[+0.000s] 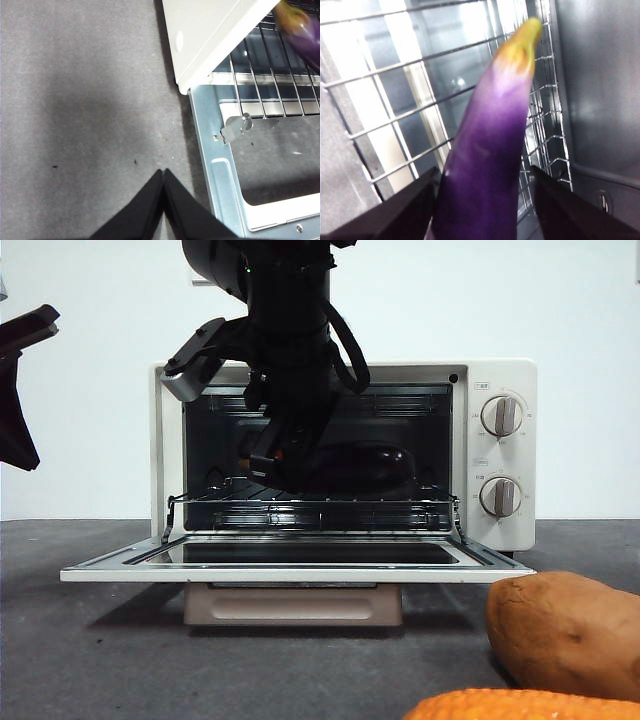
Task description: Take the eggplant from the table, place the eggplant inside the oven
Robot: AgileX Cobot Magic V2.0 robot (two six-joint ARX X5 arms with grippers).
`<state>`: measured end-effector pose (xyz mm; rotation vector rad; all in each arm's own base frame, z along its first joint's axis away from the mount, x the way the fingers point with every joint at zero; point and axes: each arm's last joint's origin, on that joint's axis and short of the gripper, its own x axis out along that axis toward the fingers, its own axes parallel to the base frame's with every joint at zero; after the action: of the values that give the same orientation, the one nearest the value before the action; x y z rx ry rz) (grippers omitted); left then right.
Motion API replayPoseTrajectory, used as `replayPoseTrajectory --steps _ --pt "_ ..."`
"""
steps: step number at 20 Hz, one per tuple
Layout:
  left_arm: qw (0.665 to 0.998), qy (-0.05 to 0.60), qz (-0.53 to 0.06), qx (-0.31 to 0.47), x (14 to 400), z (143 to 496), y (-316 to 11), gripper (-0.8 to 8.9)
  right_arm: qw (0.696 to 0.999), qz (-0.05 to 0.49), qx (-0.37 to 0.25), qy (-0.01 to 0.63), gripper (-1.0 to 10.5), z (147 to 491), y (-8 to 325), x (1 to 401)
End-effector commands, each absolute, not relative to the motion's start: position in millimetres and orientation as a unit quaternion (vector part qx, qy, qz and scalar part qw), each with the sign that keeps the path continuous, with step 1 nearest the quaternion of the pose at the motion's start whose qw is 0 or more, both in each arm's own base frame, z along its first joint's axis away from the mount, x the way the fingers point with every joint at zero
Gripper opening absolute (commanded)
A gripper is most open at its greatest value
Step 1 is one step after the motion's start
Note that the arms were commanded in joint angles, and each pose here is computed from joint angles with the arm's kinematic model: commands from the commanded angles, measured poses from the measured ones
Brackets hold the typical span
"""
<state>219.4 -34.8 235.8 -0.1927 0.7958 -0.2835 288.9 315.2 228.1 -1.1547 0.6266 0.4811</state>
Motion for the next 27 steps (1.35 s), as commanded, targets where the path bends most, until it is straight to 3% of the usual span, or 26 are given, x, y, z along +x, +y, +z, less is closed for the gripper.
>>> replayPoseTrajectory --steps 1,9,14,21,27 --pt "0.907 0.386 -0.139 -0.095 222 236 -35 0.06 0.771 0.223 -0.526 0.281 2.9 224 326 286" --pt "0.904 0.394 -0.14 -0.088 225 232 -36 0.06 0.769 0.231 -0.53 0.274 2.9 225 333 278" --pt "0.882 0.438 -0.148 -0.093 238 208 -38 0.06 0.775 0.238 -0.525 0.259 2.9 239 334 269" --pt "0.82 0.515 -0.215 -0.129 257 162 -46 0.06 0.818 0.251 -0.474 0.207 2.5 309 317 233" --pt "0.773 0.55 -0.275 -0.158 258 142 -48 0.06 0.861 0.277 -0.405 0.137 1.3 380 284 194"
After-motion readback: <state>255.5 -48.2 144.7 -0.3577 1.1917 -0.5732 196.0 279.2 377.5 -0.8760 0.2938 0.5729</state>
